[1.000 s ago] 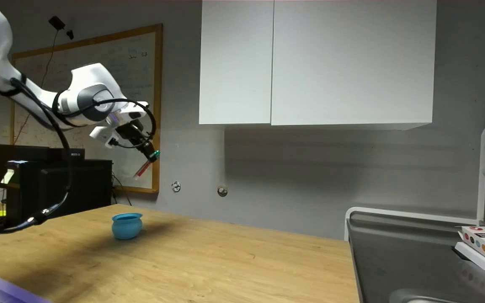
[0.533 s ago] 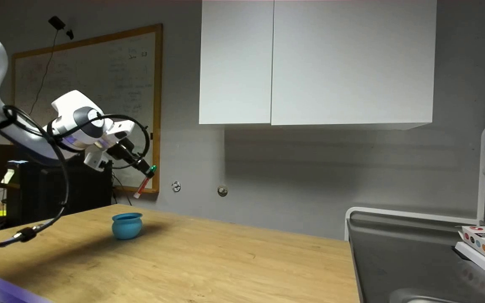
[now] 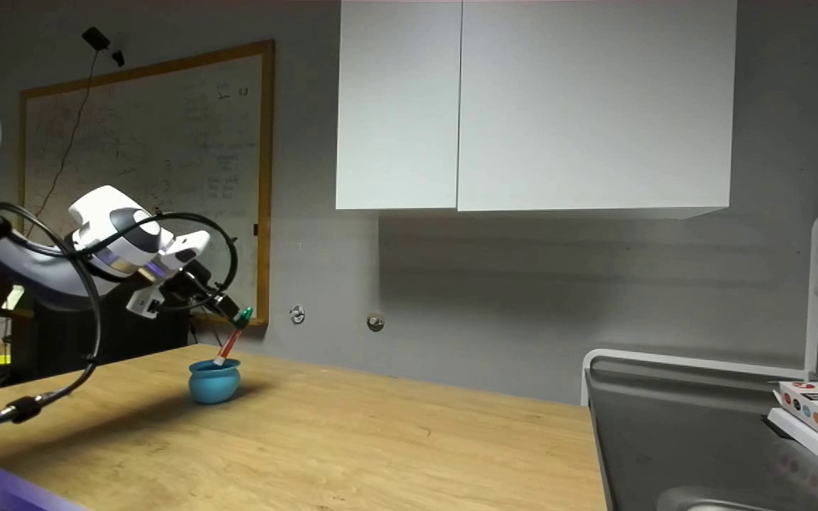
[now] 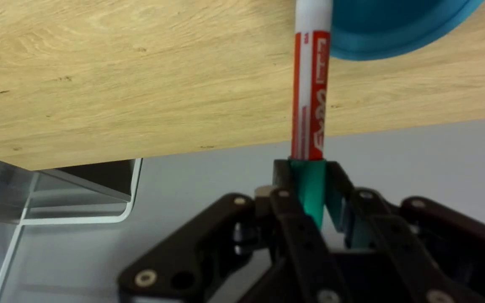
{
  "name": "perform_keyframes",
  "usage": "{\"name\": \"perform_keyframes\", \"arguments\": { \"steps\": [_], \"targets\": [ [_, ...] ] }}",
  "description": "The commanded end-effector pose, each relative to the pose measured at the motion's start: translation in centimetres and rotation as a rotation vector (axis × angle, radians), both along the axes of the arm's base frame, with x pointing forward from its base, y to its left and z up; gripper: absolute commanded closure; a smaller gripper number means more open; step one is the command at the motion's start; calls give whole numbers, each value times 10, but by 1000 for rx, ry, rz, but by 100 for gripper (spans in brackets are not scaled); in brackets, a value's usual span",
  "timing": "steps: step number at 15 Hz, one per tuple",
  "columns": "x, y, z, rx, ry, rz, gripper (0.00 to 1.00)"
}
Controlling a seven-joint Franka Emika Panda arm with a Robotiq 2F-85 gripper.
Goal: Put the marker in the bowl
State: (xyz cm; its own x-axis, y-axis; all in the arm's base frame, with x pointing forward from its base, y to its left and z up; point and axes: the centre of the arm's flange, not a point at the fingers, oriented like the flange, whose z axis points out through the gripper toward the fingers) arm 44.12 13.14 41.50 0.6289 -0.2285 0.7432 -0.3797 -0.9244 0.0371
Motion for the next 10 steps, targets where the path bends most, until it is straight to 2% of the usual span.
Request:
{"name": "perform_keyframes", "arguments": {
  "steps": [1,7,10],
  "targets": [
    [1,18,-22,-54,-1,-4,94],
    [9,37,-29,-80,8,15,94],
    [15,39,-28,-68,7,-2,94]
  ]
}}
